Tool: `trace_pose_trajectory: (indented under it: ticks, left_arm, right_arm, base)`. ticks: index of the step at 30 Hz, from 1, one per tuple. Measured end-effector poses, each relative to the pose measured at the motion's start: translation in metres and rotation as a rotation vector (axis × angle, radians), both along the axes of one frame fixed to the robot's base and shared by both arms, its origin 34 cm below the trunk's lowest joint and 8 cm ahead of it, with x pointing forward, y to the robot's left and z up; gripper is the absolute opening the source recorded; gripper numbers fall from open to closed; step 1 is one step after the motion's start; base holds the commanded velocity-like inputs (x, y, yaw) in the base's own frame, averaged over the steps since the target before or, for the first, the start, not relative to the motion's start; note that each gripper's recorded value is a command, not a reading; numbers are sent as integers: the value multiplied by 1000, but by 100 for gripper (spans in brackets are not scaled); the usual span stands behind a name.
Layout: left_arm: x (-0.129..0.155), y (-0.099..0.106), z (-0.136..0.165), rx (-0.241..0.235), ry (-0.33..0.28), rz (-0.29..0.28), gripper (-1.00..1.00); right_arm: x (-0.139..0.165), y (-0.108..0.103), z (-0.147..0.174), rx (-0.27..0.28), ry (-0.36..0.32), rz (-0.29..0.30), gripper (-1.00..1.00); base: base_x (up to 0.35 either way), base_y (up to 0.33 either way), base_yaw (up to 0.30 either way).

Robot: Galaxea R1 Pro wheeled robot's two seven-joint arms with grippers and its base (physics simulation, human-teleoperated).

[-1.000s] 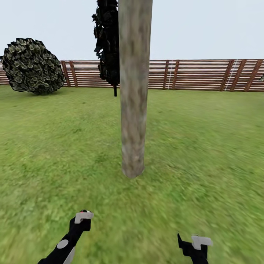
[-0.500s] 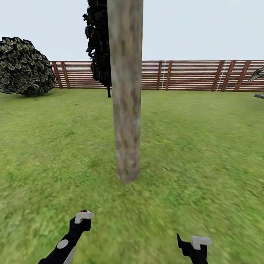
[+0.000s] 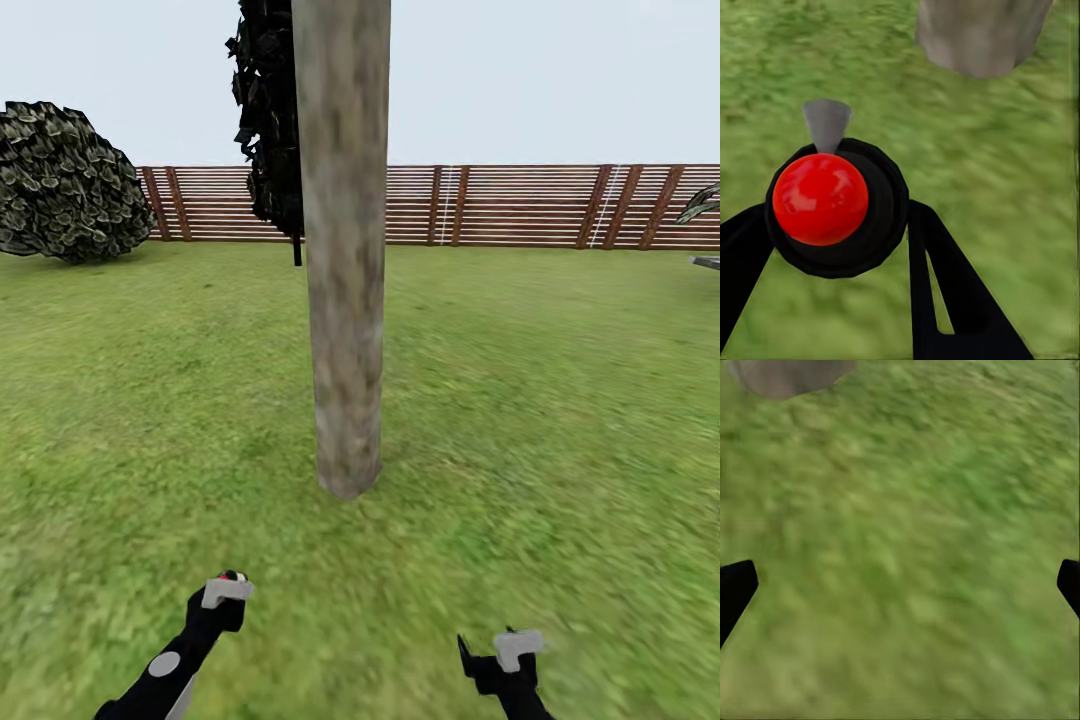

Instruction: In the garden, pick up the pesticide atomizer on the floor and spray pesticide onto both trees until each tree trunk is fully covered.

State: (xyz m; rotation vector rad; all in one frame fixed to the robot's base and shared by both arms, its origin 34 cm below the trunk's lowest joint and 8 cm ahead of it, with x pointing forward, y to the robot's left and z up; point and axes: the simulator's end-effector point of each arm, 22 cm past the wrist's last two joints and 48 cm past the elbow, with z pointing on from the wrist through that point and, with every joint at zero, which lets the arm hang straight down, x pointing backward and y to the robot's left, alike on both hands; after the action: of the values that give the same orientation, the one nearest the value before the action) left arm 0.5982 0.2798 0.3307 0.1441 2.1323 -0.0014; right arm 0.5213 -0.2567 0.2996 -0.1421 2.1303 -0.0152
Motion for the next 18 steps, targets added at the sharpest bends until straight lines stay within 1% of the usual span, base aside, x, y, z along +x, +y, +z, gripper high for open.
trace_pose_trajectory:
  ticks: [1, 2, 3, 4, 6, 7, 9, 10, 11, 13, 14, 15, 18]
  left_arm:
    - [-1, -4, -1, 12, 4, -36, -100]
    - [-2, -7, -1, 18, 7, -58, -100]
    - [-4, -14, -3, 29, 14, -105, -100]
    - [-8, -34, -5, 51, 30, -236, -100]
    - [-17, -52, -10, 57, 61, -350, -100]
    - [-20, -55, -11, 58, 71, -375, -100]
    - [-33, -64, -20, 64, 125, -466, -100]
    - [-37, -66, -22, 63, 141, -485, -100]
    - [-45, -68, -27, 62, 171, -520, -100]
    - [-58, -73, -33, 47, 225, -573, -100]
    - [-61, -74, -34, 42, 235, -583, -100]
    - [-67, -77, -37, 31, 259, -607, -100]
    - [-72, -79, -38, 25, 280, -631, -100]
  right_arm:
    - [4, 10, 4, -8, -13, 40, 100]
    - [6, 16, 6, -12, -19, 60, 100]
    - [10, 26, 11, -18, -32, 97, 100]
    - [14, 57, 19, -18, -55, 195, 100]
    - [15, 87, 26, 8, -68, 298, 100]
    - [16, 94, 29, 17, -73, 323, 100]
    - [20, 118, 41, 54, -88, 416, 100]
    - [20, 123, 43, 64, -88, 439, 100]
    - [20, 133, 46, 81, -84, 481, 100]
    - [18, 149, 49, 114, -55, 557, 100]
    - [18, 153, 49, 122, -46, 575, 100]
    - [15, 161, 51, 144, -21, 619, 100]
    - [10, 172, 53, 174, 5, 677, 100]
  base:
    - [0, 0, 0]
    - [0, 0, 0]
    - [0, 0, 0]
    - [0, 0, 0]
    - [0, 0, 0]
    - [0, 0, 0]
    - [0, 0, 0]
    - [0, 0, 0]
    - [0, 0, 0]
    - [0, 0, 0]
    - [0, 0, 0]
    - [0, 0, 0]
    - [0, 0, 0]
